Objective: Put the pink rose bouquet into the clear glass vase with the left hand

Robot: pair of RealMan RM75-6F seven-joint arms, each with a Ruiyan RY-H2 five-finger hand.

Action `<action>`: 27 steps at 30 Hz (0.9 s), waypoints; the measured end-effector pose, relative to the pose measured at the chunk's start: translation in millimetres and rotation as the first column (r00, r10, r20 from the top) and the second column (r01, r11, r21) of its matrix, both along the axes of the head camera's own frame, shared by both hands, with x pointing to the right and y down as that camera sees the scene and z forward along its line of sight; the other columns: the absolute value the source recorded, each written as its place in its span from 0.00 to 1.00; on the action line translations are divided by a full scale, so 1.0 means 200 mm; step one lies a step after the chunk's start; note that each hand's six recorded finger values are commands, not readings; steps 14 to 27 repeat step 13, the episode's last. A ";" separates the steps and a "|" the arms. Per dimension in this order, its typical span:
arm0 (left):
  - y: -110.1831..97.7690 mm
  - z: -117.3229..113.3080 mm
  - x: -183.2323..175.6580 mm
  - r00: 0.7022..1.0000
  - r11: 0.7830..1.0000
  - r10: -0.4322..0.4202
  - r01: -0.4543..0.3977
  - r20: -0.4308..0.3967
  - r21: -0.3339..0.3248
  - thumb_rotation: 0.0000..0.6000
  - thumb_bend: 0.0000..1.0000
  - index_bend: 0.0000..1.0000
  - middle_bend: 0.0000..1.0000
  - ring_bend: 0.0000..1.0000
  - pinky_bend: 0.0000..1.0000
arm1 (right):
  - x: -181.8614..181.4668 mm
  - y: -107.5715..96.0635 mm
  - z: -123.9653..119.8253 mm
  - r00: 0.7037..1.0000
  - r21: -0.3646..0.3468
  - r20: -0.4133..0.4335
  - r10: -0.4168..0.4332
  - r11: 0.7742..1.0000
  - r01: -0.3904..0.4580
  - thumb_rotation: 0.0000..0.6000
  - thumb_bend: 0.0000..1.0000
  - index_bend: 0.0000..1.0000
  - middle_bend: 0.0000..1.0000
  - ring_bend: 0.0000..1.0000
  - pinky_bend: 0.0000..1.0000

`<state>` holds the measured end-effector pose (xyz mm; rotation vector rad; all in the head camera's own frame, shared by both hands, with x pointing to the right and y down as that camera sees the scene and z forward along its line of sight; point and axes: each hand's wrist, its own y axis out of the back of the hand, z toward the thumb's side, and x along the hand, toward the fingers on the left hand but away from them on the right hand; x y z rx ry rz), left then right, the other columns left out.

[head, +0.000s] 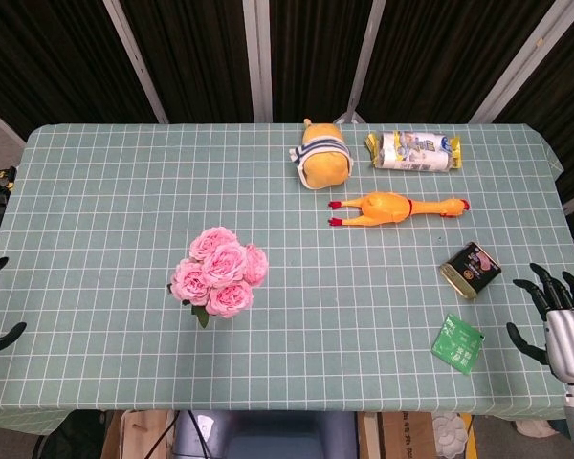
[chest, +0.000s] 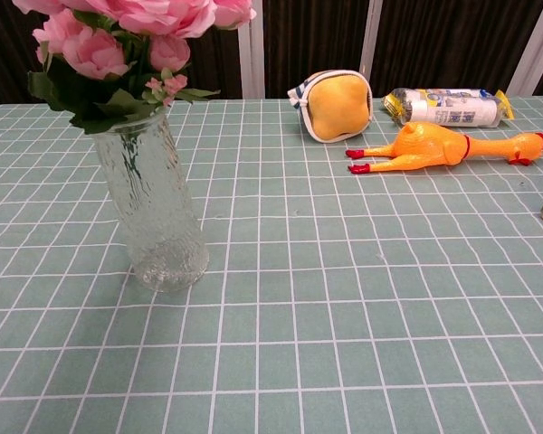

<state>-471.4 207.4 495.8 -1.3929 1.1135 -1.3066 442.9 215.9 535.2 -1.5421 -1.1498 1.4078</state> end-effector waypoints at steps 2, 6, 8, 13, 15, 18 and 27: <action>0.01 -0.03 -0.02 1.000 0.999 -0.019 0.019 -0.004 0.040 1.00 0.11 0.15 0.05 0.00 0.02 | 0.00 0.01 0.00 1.000 -0.003 -0.007 -0.005 1.000 0.005 1.00 0.33 0.27 0.12 0.17 0.07; 0.04 0.01 -0.04 0.999 0.999 -0.036 0.037 -0.018 0.012 1.00 0.11 0.15 0.05 0.00 0.02 | 0.01 0.01 -0.02 1.000 0.000 -0.015 0.002 1.000 -0.002 1.00 0.33 0.27 0.12 0.17 0.07; 0.05 0.05 -0.06 0.998 0.998 -0.048 0.047 -0.043 -0.031 1.00 0.11 0.15 0.05 0.00 0.02 | 0.01 0.01 -0.03 1.000 -0.002 -0.021 0.006 1.000 -0.006 1.00 0.33 0.27 0.12 0.17 0.07; 0.06 0.15 -0.11 0.993 0.984 -0.101 0.090 -0.067 -0.153 1.00 0.11 0.15 0.05 0.00 0.02 | 0.03 0.03 -0.04 0.999 -0.017 -0.035 0.013 1.000 -0.013 1.00 0.33 0.27 0.12 0.17 0.07; 0.06 0.15 -0.11 0.993 0.984 -0.101 0.090 -0.067 -0.153 1.00 0.11 0.15 0.05 0.00 0.02 | 0.03 0.03 -0.04 0.999 -0.017 -0.035 0.013 1.000 -0.013 1.00 0.33 0.27 0.12 0.17 0.07; 0.06 0.15 -0.11 0.993 0.984 -0.101 0.090 -0.067 -0.153 1.00 0.11 0.15 0.05 0.00 0.02 | 0.03 0.03 -0.04 0.999 -0.017 -0.035 0.013 1.000 -0.013 1.00 0.33 0.27 0.12 0.17 0.07; 0.06 0.15 -0.11 0.993 0.984 -0.101 0.090 -0.067 -0.153 1.00 0.11 0.15 0.05 0.00 0.02 | 0.03 0.03 -0.04 0.999 -0.017 -0.035 0.013 1.000 -0.013 1.00 0.33 0.27 0.12 0.17 0.07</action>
